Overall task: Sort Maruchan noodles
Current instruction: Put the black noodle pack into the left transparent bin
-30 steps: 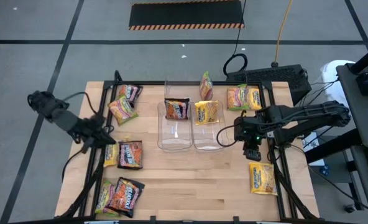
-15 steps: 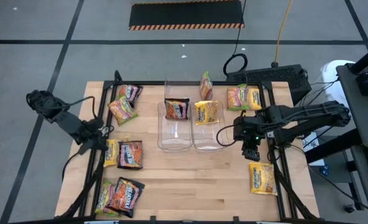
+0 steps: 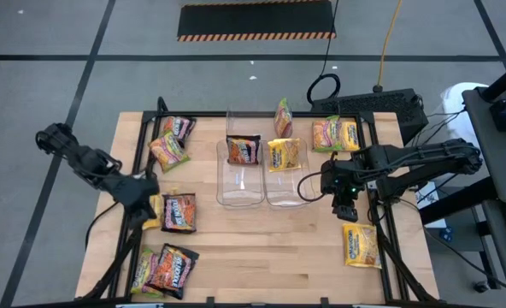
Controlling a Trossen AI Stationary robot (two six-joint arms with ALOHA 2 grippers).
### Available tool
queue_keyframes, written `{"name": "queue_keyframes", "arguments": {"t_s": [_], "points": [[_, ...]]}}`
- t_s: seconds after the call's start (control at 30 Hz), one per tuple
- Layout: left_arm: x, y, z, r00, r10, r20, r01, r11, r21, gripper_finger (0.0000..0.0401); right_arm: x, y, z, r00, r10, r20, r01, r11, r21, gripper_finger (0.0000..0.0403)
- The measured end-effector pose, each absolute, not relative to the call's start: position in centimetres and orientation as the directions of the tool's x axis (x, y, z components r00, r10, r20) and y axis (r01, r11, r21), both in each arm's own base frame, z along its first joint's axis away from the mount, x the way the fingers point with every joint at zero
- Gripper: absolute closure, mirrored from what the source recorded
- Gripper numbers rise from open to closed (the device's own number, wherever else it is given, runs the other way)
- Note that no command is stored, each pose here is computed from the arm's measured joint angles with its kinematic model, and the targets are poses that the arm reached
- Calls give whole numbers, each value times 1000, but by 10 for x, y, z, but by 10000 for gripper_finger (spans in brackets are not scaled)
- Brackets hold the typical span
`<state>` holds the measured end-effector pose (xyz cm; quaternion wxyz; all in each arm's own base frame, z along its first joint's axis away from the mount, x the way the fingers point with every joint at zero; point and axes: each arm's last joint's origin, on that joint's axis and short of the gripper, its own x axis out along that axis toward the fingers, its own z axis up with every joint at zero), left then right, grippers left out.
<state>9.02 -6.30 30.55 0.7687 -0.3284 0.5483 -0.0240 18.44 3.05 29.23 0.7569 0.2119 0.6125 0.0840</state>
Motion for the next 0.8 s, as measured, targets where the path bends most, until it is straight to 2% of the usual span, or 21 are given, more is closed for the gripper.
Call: {"name": "queue_keyframes", "arguments": {"t_s": [0.3, 0.67, 0.8], "points": [[98, -69, 301, 345, -401, -849, -350, 784, -513, 388, 187, 31, 293, 262, 390, -883, 119, 895, 430, 294], [109, -76, 293, 292, -350, -890, -378, 813, -443, 315, 190, 31, 294, 295, 392, -871, 107, 893, 438, 294], [116, -83, 287, 253, -328, -910, -262, 883, -391, 311, 191, 31, 295, 301, 393, -869, 104, 892, 439, 294]]}}
